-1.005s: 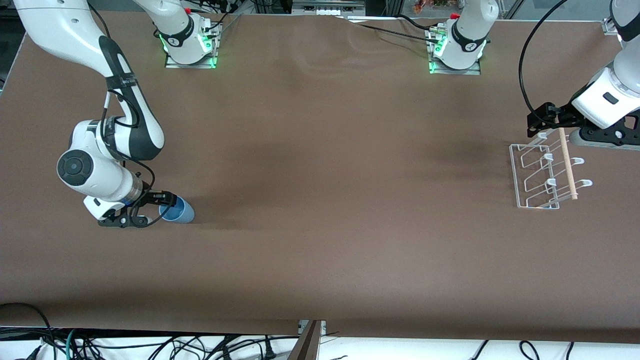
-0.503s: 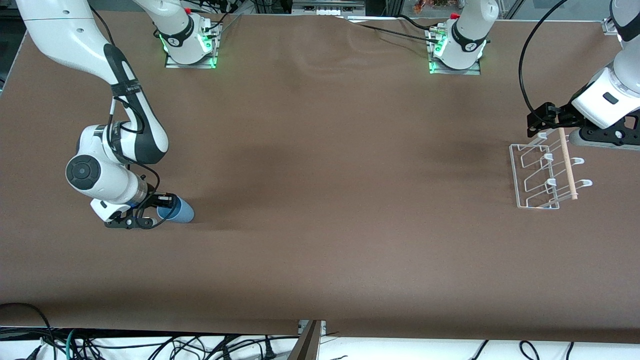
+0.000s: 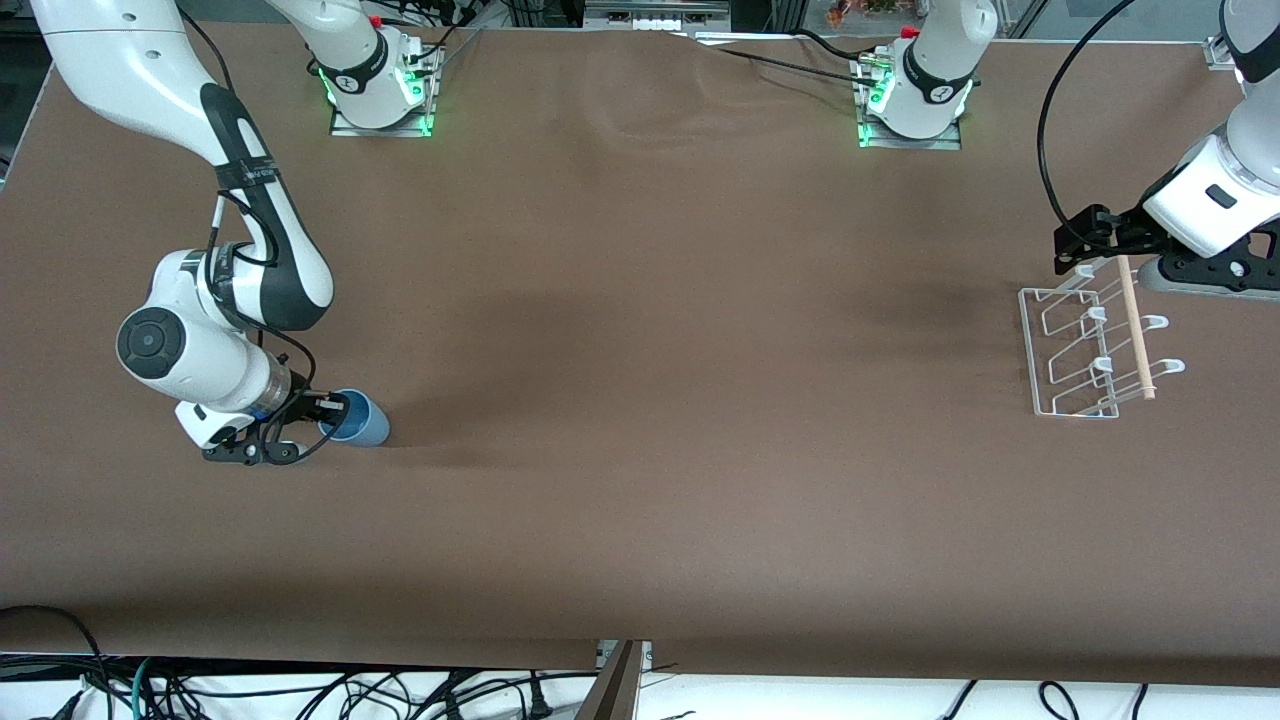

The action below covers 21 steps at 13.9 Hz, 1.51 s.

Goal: Transfer cup to left arm and place on rack
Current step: 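Lift the cup with the right gripper while the left gripper approaches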

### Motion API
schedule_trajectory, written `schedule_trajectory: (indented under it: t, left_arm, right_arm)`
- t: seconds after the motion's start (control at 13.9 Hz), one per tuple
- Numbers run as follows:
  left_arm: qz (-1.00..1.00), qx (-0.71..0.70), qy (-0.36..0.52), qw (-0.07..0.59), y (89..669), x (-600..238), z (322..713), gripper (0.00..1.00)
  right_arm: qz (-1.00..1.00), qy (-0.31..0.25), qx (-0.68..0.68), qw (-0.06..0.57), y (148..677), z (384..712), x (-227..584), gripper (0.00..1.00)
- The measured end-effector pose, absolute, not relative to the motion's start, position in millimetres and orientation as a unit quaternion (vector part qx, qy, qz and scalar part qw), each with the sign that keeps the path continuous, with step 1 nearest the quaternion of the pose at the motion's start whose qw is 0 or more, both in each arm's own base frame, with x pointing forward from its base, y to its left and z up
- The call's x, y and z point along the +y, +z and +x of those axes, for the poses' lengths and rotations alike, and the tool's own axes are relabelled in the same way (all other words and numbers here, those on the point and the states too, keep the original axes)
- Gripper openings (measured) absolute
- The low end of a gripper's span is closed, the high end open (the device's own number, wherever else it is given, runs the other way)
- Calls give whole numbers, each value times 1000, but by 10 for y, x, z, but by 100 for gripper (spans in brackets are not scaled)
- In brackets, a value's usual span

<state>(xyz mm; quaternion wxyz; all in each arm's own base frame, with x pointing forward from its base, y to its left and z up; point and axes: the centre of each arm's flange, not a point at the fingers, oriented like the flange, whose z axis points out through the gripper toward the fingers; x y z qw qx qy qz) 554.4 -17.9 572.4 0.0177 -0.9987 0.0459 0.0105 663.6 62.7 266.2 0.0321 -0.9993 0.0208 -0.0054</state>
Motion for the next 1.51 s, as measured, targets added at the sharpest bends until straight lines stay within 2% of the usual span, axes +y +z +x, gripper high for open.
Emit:
schedule_trajectory:
  t: [0.43,0.72,1.15,1.51]
  left_arm:
    - [-998,52,21,18,5695,-247,5525,100]
    - [-996,82,43,1,5560,-507,5532,100]
    - [-971,211,45,-105,5366,-744,5633,100]
    - [-923,339,-29,-177,5195,-862,5884,100]
  right_arm:
    - [-979,-1,48,201,3150,6672,1743,5]
    - [-961,7,91,262,3643,6615,2686,5]
    - [-935,42,168,311,3944,6496,4007,5]
    - [-892,102,216,384,4025,6451,4319,5]
